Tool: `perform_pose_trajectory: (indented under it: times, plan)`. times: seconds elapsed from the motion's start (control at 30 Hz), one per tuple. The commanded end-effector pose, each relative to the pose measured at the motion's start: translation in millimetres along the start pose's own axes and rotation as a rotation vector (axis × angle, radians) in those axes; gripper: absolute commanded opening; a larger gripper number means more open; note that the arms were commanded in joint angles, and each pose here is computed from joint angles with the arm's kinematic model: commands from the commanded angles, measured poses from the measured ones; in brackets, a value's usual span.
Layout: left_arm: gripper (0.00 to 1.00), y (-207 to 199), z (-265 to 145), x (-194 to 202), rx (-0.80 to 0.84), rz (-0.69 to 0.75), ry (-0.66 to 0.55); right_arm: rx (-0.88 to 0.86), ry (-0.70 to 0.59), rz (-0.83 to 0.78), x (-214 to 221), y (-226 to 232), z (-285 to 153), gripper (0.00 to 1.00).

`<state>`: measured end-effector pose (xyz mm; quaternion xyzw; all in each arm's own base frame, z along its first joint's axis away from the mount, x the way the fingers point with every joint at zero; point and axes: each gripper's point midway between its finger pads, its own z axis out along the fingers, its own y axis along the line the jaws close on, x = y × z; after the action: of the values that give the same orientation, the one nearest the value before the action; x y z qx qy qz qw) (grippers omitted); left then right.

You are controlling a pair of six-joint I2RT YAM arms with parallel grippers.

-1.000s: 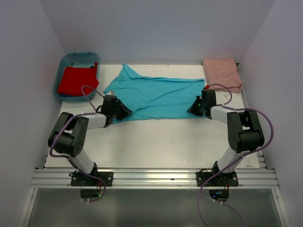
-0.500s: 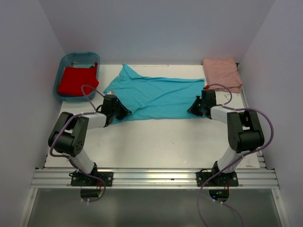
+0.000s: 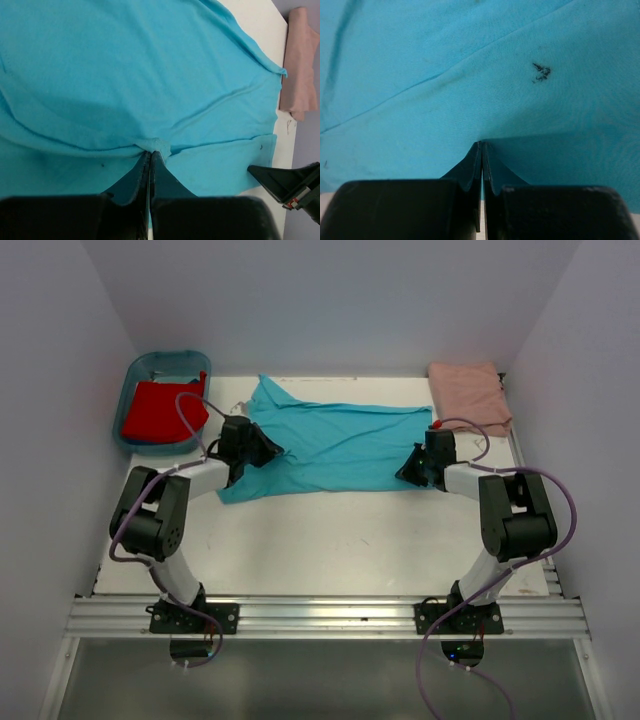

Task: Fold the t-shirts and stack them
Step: Fold the tshirt

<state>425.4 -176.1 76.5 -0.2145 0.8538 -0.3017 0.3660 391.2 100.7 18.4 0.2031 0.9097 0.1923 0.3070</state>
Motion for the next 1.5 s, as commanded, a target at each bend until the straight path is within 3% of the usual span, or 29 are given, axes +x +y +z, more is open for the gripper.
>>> perform_pose_trajectory:
  times: [0.0, 0.27, 0.43, 0.53, 0.63, 0.67, 0.73, 0.77, 0.8, 0.87, 1.1, 1.23, 1.33, 1.37, 1.47]
  plan:
    - [0.0, -7.3, 20.5, -8.1, 0.02, 0.06, 0.008, 0.014, -0.02, -0.025, -5.7, -0.3, 3.6, 0.0]
    - [0.0, -4.5, 70.2, -4.8, 0.041, 0.123, 0.08, 0.015, -0.023, -0.029, -6.5, -0.6, 1.0, 0.0]
    - [0.02, -18.5, 74.4, 1.3, 0.149, 0.16, 0.104, 0.018, -0.023, -0.029, -6.3, -1.1, 1.0, 0.0]
    - [0.08, -23.4, 68.9, 1.1, 0.186, 0.195, 0.093, 0.016, -0.02, -0.029, -5.6, -0.7, 2.0, 0.0]
    - [0.29, -30.2, 53.5, -8.7, 0.21, 0.235, 0.032, 0.018, -0.014, -0.028, -3.8, -2.3, 3.4, 0.0]
    - [0.44, -32.0, 48.5, -12.0, 0.212, 0.256, 0.009, 0.018, -0.014, -0.028, -3.5, -2.5, 3.5, 0.0]
    - [0.56, -37.4, 30.5, -25.9, 0.199, 0.277, -0.06, 0.017, -0.015, -0.028, -3.8, -2.3, 3.5, 0.0]
    - [0.69, -35.2, 24.8, -32.5, 0.172, 0.287, -0.094, 0.019, -0.015, -0.028, -3.7, -2.8, 3.5, 0.0]
    - [0.76, -36.3, 18.1, -36.0, 0.165, 0.292, -0.11, 0.018, -0.017, -0.028, -4.7, -2.0, 3.1, 0.0]
    - [0.81, -41.1, -1.1, -42.2, 0.159, 0.309, -0.139, 0.016, -0.018, -0.028, -4.9, -1.4, 2.8, 0.0]
    - [0.83, -8.0, -39.8, -19.4, 0.037, 0.289, -0.099, 0.02, -0.022, -0.028, -6.0, -1.8, 2.1, 0.0]
    - [0.77, 17.5, -51.4, 9.2, 0.001, 0.283, -0.033, 0.021, -0.02, -0.023, -5.3, -2.5, 3.9, 0.0]
    - [0.4, 36.7, -50.2, 29.1, -0.022, 0.273, 0.013, 0.025, -0.02, -0.022, -5.3, -3.0, 3.9, 0.0]
    - [0.19, 36.3, -49.5, 31.2, -0.009, 0.271, 0.014, 0.025, -0.023, -0.023, -5.8, -3.0, 3.6, 0.0]
    - [0.0, 41.5, -44.8, 38.4, 0.001, 0.266, 0.024, 0.027, -0.026, -0.024, -6.1, -3.2, 2.3, 0.0]
